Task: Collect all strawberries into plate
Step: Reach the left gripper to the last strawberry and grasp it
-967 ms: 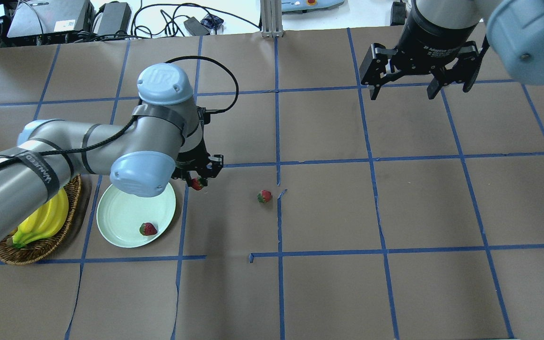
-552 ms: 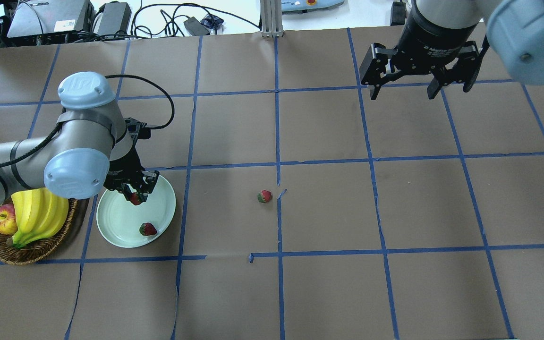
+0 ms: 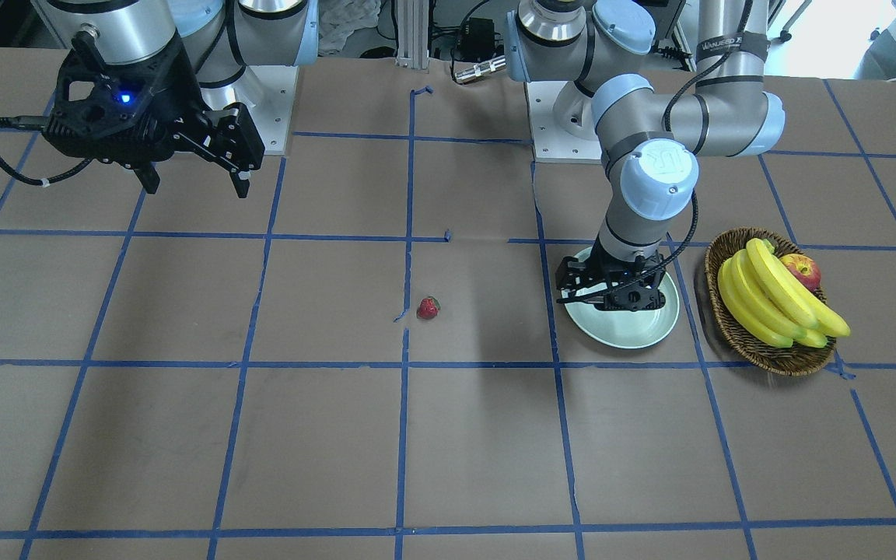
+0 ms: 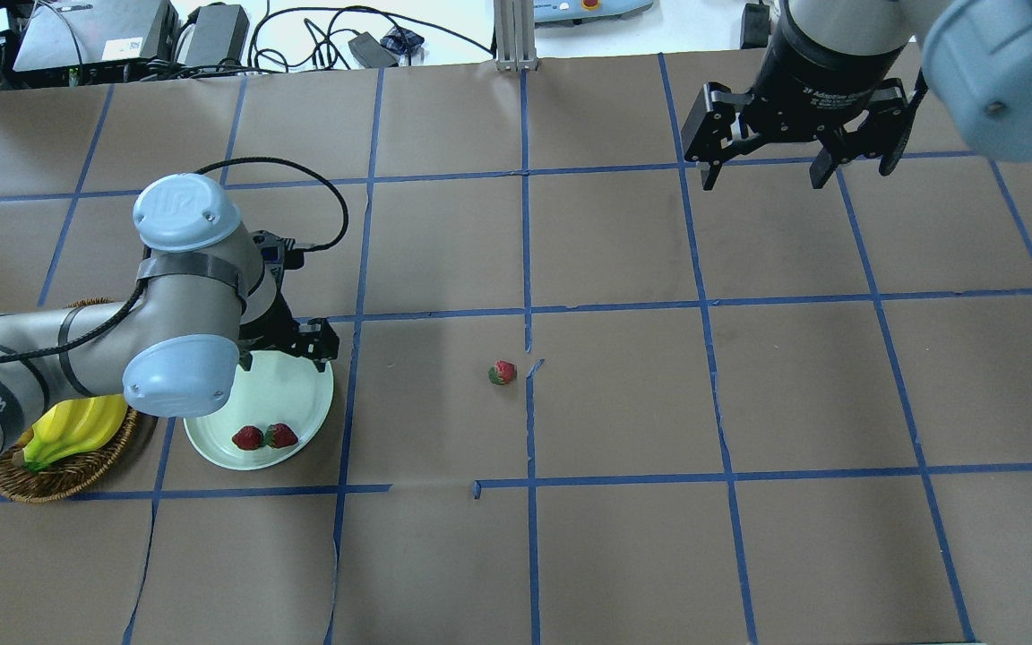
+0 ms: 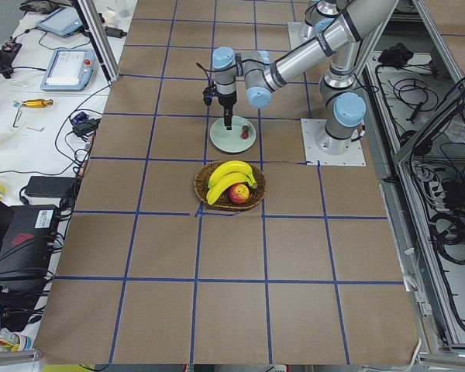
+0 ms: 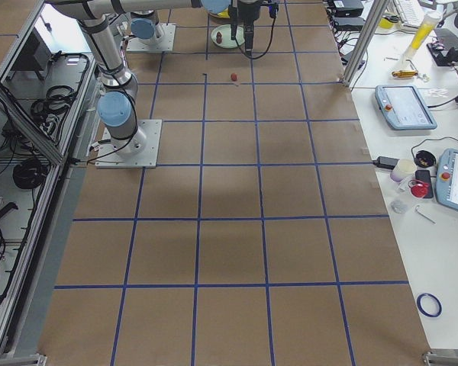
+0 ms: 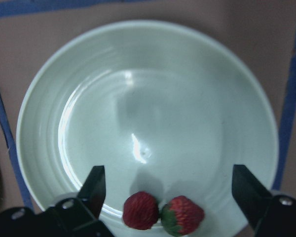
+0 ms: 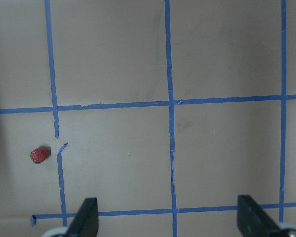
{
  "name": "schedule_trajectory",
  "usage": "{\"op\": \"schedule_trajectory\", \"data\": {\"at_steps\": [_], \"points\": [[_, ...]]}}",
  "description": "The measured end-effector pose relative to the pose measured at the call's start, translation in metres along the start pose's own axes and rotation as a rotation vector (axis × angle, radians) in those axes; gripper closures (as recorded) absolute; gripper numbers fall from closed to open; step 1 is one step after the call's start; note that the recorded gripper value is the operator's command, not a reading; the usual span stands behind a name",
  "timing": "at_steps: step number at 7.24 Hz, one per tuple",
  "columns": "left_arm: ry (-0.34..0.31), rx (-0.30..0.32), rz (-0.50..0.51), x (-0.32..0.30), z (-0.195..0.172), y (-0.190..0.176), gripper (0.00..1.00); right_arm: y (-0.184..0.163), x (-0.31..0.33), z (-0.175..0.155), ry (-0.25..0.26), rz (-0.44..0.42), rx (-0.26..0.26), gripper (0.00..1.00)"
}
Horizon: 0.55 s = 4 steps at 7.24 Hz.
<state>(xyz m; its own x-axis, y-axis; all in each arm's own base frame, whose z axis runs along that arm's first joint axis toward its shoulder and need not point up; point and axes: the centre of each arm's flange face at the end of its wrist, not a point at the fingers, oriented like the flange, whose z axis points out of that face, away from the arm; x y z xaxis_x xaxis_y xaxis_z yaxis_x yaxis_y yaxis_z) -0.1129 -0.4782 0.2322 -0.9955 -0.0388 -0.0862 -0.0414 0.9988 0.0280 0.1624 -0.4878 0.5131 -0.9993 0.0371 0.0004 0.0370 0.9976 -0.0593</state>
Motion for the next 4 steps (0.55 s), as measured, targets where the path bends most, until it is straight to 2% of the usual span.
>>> {"op": "schedule_trajectory", "data": {"at_steps": [1,2,3,4], "points": [[0.047,0.03,-0.093,0.049,-0.016,-0.006,0.05,0.0,0.0,0.0,0.0,0.0,0.0,0.0],[0.091,0.035,-0.16,0.096,-0.021,-0.004,0.06,0.0,0.0,0.0,0.0,0.0,0.0,0.0],[0.119,0.035,-0.198,0.14,-0.013,0.005,0.07,0.0,0.0,0.0,0.0,0.0,-0.001,0.0],[0.136,0.034,-0.222,0.176,0.001,0.014,0.13,0.0,0.0,0.0,0.0,0.001,-0.002,0.0]]}}
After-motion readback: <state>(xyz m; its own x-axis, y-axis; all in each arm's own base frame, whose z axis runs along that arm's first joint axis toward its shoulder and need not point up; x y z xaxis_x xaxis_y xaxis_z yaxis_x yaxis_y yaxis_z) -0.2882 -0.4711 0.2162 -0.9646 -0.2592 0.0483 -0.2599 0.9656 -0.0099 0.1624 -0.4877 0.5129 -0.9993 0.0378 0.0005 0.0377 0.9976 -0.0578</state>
